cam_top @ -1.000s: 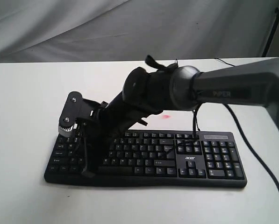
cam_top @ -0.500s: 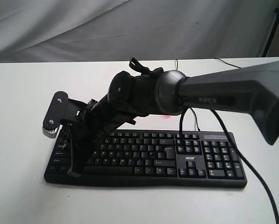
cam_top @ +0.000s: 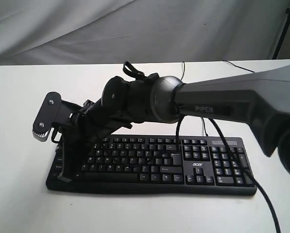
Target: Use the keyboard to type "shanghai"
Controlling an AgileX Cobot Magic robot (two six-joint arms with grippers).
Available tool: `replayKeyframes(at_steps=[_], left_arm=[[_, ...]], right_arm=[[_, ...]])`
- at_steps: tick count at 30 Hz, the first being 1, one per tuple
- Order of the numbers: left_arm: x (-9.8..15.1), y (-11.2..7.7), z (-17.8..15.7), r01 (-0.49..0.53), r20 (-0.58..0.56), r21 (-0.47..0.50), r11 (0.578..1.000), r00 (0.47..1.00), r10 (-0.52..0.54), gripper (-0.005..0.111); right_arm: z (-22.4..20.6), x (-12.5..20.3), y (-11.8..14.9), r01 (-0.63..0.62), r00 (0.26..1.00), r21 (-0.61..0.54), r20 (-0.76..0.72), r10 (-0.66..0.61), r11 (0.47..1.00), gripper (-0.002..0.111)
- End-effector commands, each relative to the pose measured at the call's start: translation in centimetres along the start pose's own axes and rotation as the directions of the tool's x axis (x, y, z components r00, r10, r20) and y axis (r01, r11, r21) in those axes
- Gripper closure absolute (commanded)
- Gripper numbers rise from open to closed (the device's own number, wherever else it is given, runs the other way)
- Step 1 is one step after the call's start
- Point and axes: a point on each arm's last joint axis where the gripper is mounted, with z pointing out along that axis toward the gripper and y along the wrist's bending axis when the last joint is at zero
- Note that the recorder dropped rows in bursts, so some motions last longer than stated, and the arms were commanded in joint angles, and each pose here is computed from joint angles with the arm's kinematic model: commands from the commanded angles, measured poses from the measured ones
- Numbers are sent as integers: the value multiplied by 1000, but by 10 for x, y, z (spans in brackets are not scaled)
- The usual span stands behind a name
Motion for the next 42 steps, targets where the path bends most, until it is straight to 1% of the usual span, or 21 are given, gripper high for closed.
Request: replayKeyframes(at_steps=[1, 11, 29, 34, 42], left_arm=[[1, 0, 1, 3, -4, 5, 1000, 1000, -3, 106], [1, 0, 1, 3, -4, 5, 1000, 1000, -3, 106], [1, 0, 1, 3, -4, 5, 1000, 1000, -3, 106], [1, 0, 1, 3, -4, 5, 1000, 1000, -3, 106], [1, 0, 1, 3, -4, 5, 1000, 1000, -3, 106]], right_arm=[[3, 0, -2, 1, 1000, 15, 1, -1, 1000, 108], [11, 10, -5, -7, 1000, 23, -18, 8, 1000, 108], [11, 11, -6, 16, 999, 22, -28, -16, 1000, 108], [19, 18, -6, 19, 999, 21, -43, -18, 1000, 108], [20, 23, -8, 30, 998, 15, -53, -29, 999, 108]])
